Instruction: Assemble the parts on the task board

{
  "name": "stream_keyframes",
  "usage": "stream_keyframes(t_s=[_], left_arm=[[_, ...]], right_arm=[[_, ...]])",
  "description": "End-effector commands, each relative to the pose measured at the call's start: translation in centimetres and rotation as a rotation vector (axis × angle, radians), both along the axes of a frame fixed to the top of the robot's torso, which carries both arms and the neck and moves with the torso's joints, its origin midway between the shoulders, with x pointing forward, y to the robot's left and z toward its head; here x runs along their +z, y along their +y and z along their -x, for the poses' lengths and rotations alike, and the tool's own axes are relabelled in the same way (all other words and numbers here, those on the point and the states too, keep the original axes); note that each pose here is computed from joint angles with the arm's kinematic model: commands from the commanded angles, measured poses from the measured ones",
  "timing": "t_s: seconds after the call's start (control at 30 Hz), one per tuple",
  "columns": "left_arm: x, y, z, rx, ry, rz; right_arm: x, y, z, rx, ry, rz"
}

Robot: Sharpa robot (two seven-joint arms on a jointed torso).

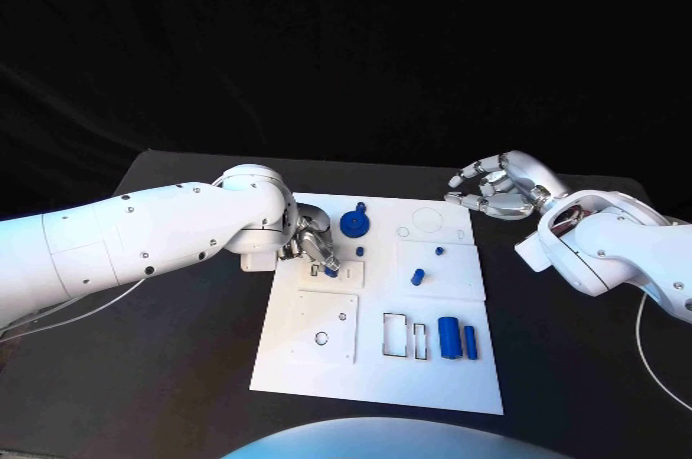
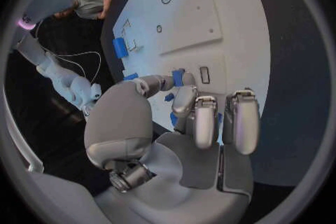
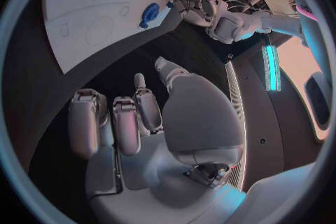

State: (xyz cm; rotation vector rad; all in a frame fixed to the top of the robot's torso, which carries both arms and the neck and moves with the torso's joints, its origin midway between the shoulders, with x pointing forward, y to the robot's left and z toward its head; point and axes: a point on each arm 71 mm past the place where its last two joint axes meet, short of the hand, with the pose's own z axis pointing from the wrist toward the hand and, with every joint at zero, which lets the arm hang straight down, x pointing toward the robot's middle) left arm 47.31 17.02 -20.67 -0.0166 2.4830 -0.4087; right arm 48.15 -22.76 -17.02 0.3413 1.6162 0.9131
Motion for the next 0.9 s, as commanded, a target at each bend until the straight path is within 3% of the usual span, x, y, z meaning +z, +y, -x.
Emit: stream_keyframes(t_s=[0.03,0.9], left_arm=[[-0.55,-0.28,0.37,-0.020,0.037,-0.012],[-1.37,-0.65,0.41,-0.049,0.092,-0.033]], right_arm=[[-0.05,0.13,0.07,0.012,0.002,0.006],[-0.03,0.03,0.08,0.010,0.000,0.006]])
